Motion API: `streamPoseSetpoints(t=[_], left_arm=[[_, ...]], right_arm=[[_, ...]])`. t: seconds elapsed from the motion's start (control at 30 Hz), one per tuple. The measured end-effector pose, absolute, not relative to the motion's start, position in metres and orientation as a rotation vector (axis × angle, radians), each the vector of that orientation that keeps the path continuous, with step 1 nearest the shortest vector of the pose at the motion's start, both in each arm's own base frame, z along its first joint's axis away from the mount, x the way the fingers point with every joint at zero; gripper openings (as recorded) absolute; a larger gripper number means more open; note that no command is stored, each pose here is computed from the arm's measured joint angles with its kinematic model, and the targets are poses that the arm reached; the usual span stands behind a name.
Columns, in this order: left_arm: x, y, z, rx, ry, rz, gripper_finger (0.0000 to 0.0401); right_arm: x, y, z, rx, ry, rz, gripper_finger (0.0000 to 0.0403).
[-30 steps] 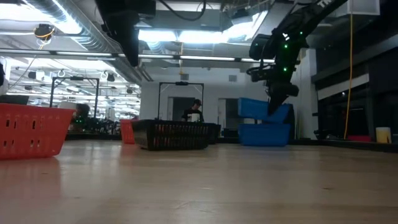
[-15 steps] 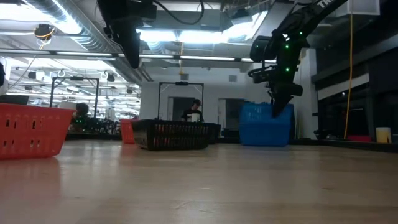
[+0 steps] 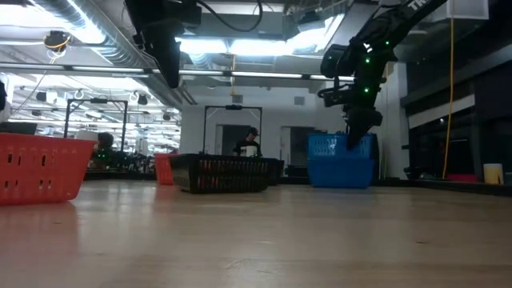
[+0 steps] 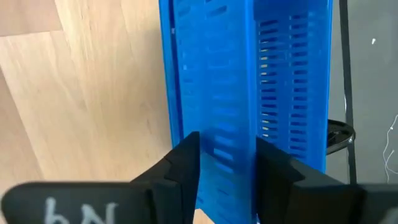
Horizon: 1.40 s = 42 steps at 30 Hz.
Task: Stack baskets by color
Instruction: Stack the blue basket on top of the other blue baskets, then stack the orange basket on top of the other orange baskets
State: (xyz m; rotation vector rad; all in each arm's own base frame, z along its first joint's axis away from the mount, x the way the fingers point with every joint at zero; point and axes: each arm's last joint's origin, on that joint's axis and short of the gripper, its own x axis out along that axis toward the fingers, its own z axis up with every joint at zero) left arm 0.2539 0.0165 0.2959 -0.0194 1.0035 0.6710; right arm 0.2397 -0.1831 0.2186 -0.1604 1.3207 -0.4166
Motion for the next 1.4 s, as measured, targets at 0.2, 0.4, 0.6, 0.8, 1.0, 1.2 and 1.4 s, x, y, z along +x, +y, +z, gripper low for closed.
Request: streamPoseSetpoints(t=[0.2,0.4,0.6,0.8,1.0,1.2,1.4], left_arm=[[0.254,0.016,0.296,-0.035,0.997,0.679,0.0055],[0.254,0.016,0.296,-0.035,0.997,0.680,0.0055],[0.254,0.016,0.296,-0.035,0.997,0.680,0.0055],[0.254,0.016,0.296,-0.035,0.997,0.680,0.0055],[0.254,0.016,0.296,-0.035,0.997,0.680,0.0055],[0.254,0.016,0.296,-0.035,0.997,0.680,0.0055],[0.254,0.016,0.296,-0.036,0.994,0.680,0.0055]], right_arm=[[0.240,-0.184,0.219,-0.169,1.320,-0.433,0.0116],[0.243,-0.180,0.219,-0.180,1.315,-0.423,0.0116],[0.246,-0.177,0.215,-0.227,1.312,-0.461,0.0116],[0.241,-0.170,0.198,-0.248,1.361,-0.469,0.0116],[0.244,-0.166,0.200,-0.288,1.364,-0.491,0.0116],[0.248,-0.157,0.217,-0.299,1.341,-0.480,0.0116],[0.243,-0.139,0.229,-0.189,1.381,-0.488,0.0116]])
